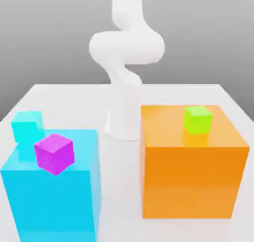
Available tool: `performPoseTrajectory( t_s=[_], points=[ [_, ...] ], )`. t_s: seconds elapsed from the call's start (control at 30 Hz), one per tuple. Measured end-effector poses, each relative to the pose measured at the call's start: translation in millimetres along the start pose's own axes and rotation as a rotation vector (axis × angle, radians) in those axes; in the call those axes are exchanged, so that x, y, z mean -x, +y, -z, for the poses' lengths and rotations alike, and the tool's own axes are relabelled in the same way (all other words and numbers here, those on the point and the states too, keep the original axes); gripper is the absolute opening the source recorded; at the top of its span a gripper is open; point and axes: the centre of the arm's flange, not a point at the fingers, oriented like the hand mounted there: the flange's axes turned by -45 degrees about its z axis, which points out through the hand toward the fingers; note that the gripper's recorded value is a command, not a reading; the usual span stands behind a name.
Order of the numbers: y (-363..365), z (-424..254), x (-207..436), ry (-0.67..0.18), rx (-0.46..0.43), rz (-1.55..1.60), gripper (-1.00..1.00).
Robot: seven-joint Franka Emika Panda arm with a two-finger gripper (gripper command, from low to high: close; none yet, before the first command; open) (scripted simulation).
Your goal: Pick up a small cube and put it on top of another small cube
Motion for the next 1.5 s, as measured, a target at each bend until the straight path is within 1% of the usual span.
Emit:
performPoseTrajectory(
  t_s=[0.2, 0.3, 0.37, 0.47, 0.57, 0.67, 0.73, 0.8, 0.87, 1.0, 1.13, 1.2, 1.4, 1.43, 1.5],
  points=[
    [65.4, -92.0, 16.0, -0.191, 0.151, 0.25, 0.0],
    [101.5, -132.1, 32.8, -0.302, 0.192, 0.38, 0.0],
    [126.3, -157.3, 47.5, -0.379, 0.204, 0.467, 0.0],
    [163.6, -192.4, 75.1, -0.496, 0.197, 0.594, 0.0],
    [200.0, -224.2, 108.8, -0.609, 0.162, 0.718, 0.0],
    [234.8, -252.0, 148.3, -0.715, 0.1, 0.839, 0.0],
    [261.4, -268.3, 190.3, -0.769, 0.036, 0.857, 0.0],
    [276.9, -276.9, 236.3, -0.775, -0.015, 0.76, 0.0],
    [285.1, -279.4, 277.0, -0.764, -0.043, 0.628, 0.0],
    [265.8, -293.3, 333.7, -0.731, -0.092, 0.415, 0.0],
    [255.6, -289.9, 398.6, -0.726, -0.092, 0.152, 0.0],
    [254.7, -282.5, 426.3, -0.73, -0.071, 0.028, 0.0],
    [252.4, -316.1, 470.5, -0.734, -0.058, -0.024, 0.0],
    [251.2, -322.0, 476.5, -0.734, -0.059, -0.025, -1.0],
    [251.2, -322.1, 476.5, -0.734, -0.059, -0.025, -1.0]
  ],
)
